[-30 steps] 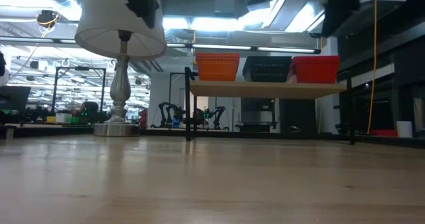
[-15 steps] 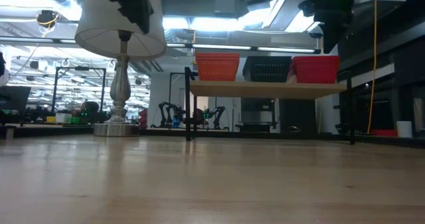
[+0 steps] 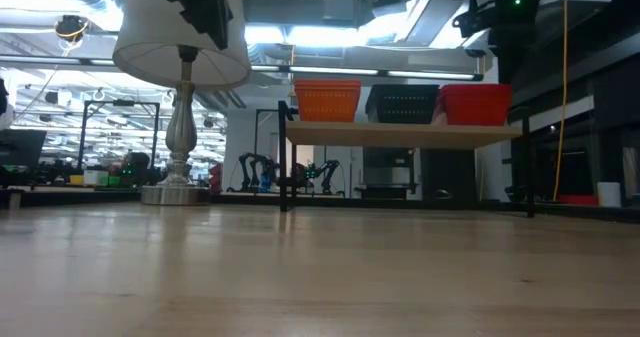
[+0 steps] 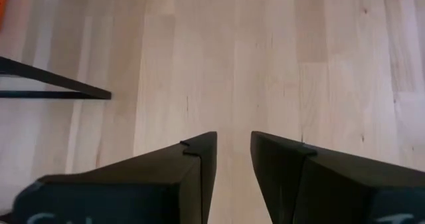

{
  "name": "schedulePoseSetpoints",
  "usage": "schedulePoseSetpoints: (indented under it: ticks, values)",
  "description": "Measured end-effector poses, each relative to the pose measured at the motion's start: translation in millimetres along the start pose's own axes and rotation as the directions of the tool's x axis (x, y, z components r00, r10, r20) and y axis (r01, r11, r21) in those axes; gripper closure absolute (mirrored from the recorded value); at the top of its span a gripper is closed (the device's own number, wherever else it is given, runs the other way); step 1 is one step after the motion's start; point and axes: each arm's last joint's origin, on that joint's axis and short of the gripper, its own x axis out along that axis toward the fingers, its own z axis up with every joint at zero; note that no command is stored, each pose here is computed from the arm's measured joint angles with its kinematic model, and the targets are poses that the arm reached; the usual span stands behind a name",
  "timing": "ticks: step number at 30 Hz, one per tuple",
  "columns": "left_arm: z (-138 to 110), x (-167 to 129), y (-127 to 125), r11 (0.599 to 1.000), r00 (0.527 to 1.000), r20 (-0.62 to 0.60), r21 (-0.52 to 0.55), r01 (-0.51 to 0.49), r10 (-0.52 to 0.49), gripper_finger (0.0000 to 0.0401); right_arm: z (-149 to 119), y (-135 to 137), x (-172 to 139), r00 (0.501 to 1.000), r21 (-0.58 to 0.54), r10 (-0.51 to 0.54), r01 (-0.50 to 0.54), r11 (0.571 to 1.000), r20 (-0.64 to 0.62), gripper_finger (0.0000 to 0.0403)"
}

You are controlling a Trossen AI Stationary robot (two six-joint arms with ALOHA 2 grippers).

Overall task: Stack baskets on shelf by color
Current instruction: Adjust the stacked red bins on the shelf, then return to Home Position

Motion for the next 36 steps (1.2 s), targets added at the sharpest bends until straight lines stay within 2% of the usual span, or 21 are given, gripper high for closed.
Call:
schedulePoseSetpoints:
  ticks: [7, 16, 21, 25, 29, 31, 34, 36]
  values:
    - [0, 0, 0, 1.000, 1.000, 0.000, 0.000, 0.000, 0.000, 0.0316, -2, -1, -1, 0.999, -0.004, -0.037, 0.037, 0.999, -0.006, 0.0317]
    - [0, 0, 0, 1.000, 1.000, 0.001, -0.005, 0.000, 0.000, 0.0316, -3, -3, -6, 0.999, 0.014, -0.031, 0.031, 0.999, 0.005, 0.0317]
    - [-6, -9, -1, 0.999, 0.999, -0.027, -0.004, 0.034, -0.034, 0.0316, -13, -7, -39, 0.992, 0.101, 0.085, -0.094, 0.990, 0.088, 0.0317]
    - [-18, -12, 0, 0.999, 0.999, -0.018, 0.001, 0.035, -0.035, 0.0316, -42, -12, -75, 0.968, 0.169, 0.157, -0.192, 0.967, 0.197, 0.0317]
    - [-44, 1, 4, 0.999, 1.000, 0.008, -0.017, 0.028, -0.028, 0.0316, -89, -15, -100, 0.908, 0.234, 0.248, -0.337, 0.912, 0.339, 0.0317]
    - [-65, 7, 5, 0.998, 1.000, -0.009, -0.065, 0.026, -0.026, 0.0316, -113, -16, -106, 0.857, 0.252, 0.319, -0.439, 0.862, 0.404, 0.0317]
    - [-90, 7, 5, 0.987, 0.997, 0.040, -0.144, 0.071, -0.066, 0.0316, -142, -17, -107, 0.770, 0.263, 0.394, -0.570, 0.779, 0.501, 0.0317]
    - [-105, 8, 5, 0.979, 0.992, 0.099, -0.183, 0.090, -0.072, 0.0316, -155, -15, -102, 0.724, 0.253, 0.423, -0.623, 0.741, 0.544, 0.0317]
